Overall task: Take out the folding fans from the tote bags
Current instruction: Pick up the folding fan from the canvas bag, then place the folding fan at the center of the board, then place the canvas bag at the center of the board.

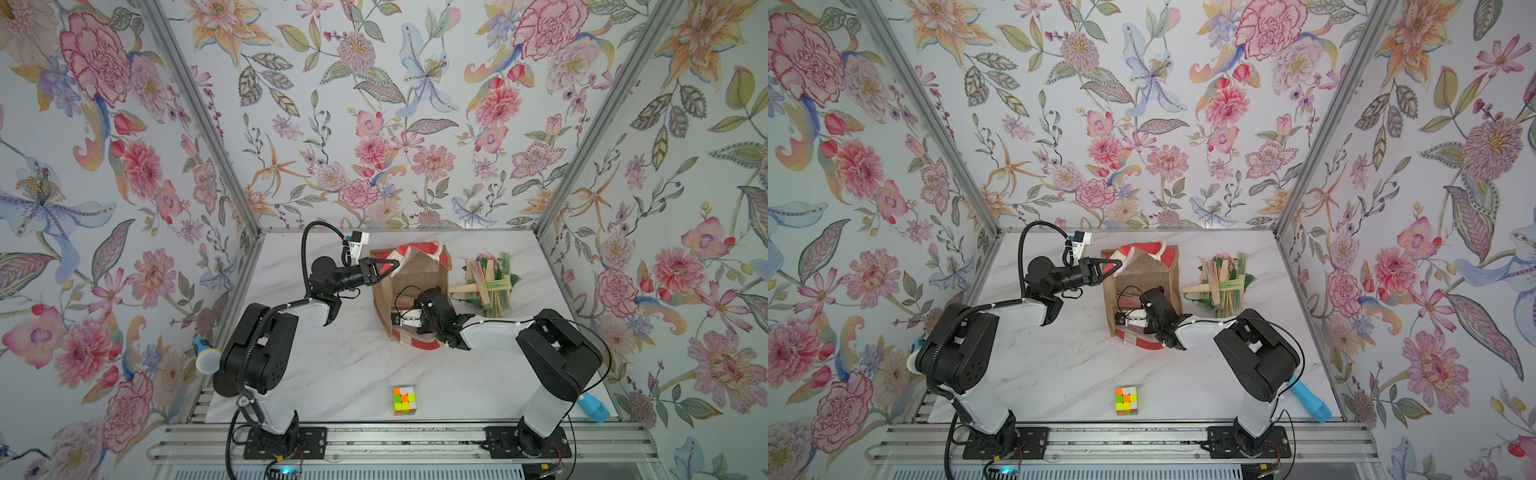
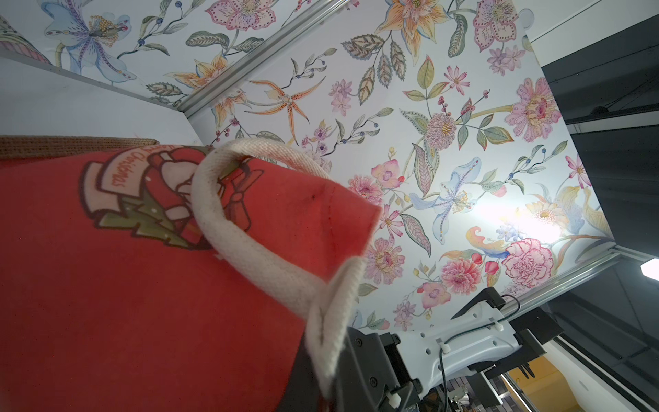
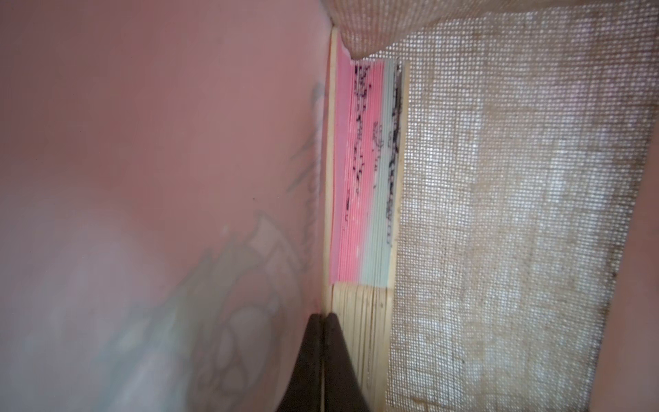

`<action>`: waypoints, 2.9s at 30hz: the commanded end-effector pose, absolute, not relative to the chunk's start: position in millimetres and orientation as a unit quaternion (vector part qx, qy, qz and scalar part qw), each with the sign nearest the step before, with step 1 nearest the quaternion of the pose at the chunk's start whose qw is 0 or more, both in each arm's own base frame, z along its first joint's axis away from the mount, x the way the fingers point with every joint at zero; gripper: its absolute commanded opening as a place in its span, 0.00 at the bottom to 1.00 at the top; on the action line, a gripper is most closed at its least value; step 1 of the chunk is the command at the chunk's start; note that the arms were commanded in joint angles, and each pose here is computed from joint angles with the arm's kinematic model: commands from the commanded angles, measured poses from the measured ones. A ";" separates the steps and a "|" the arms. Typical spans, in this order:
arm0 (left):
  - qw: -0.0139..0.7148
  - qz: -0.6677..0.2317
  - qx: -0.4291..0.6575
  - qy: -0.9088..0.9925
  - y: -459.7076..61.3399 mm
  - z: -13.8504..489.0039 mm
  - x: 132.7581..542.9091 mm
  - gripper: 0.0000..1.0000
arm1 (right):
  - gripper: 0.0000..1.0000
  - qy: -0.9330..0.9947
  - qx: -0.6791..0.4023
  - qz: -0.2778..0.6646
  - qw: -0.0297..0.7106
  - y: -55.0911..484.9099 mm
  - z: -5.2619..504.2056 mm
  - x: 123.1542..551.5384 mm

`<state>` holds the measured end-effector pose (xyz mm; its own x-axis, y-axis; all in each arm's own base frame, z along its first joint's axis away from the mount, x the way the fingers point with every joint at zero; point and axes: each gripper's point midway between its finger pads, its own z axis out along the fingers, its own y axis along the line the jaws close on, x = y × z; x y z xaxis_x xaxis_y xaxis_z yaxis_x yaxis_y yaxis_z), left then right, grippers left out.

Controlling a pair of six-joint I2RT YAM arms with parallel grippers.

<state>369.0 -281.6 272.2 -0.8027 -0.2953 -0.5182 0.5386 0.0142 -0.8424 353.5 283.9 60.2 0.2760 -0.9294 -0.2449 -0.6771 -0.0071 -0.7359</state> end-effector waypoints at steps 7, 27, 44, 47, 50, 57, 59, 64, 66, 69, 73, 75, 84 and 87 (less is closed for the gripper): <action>0.335 -0.682 0.106 0.641 -271.7 286.7 368.2 0.00 | 0.00 0.588 -0.677 -0.152 0.415 280.0 74.7 347.1; 0.363 -0.652 0.060 0.663 -261.9 288.6 391.9 0.00 | 0.00 0.609 -0.599 -0.114 0.507 270.1 146.8 335.9; 0.363 -0.701 -0.015 0.614 -228.9 297.6 413.5 0.00 | 0.00 0.649 -0.543 -0.044 0.531 245.8 211.8 293.0; 0.362 -0.703 -0.029 0.612 -226.6 297.3 417.2 0.00 | 0.00 0.655 -0.539 -0.020 0.530 242.3 225.7 281.3; 0.363 -0.704 -0.041 0.609 -225.0 296.6 420.6 0.00 | 0.00 0.654 -0.531 -0.006 0.540 239.0 238.0 271.3; 0.370 -0.702 -0.053 0.606 -220.7 297.9 426.3 0.00 | 0.00 0.654 -0.469 0.061 0.591 217.6 279.5 260.4; 0.372 -0.702 -0.064 0.604 -217.7 296.0 428.6 0.00 | 0.00 0.657 -0.442 0.079 0.605 206.1 291.3 262.0; 0.369 -0.719 -0.089 0.582 -209.7 294.0 431.1 0.00 | 0.00 0.667 -0.382 0.108 0.630 180.0 313.1 267.5; 0.373 -0.717 -0.102 0.580 -205.2 291.7 432.7 0.00 | 0.00 0.677 -0.352 0.108 0.637 166.4 318.6 274.7; 0.385 -0.706 -0.119 0.583 -196.5 290.1 434.6 0.00 | 0.00 0.698 -0.300 0.102 0.642 144.4 322.7 289.3; 0.400 -0.687 -0.153 0.587 -180.9 284.9 437.6 0.00 | 0.00 0.738 -0.223 0.099 0.629 112.7 316.7 315.9; 0.402 -0.685 -0.169 0.584 -174.0 282.1 437.5 0.00 | 0.00 0.757 -0.189 0.099 0.618 99.2 308.9 328.2; 0.409 -0.680 -0.245 0.557 -147.7 268.5 441.6 0.00 | 0.00 0.831 -0.079 0.089 0.544 60.6 257.2 370.0; 0.398 -0.688 -0.257 0.549 -147.5 263.3 445.7 0.00 | 0.00 0.851 -0.053 0.085 0.516 54.2 233.9 381.1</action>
<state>443.5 -154.2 260.4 -0.5672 -0.8144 -0.1226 0.2580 -0.0343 -0.9655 372.3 63.6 241.1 -0.4165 -0.0723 -0.9062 -0.2541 0.9664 0.0397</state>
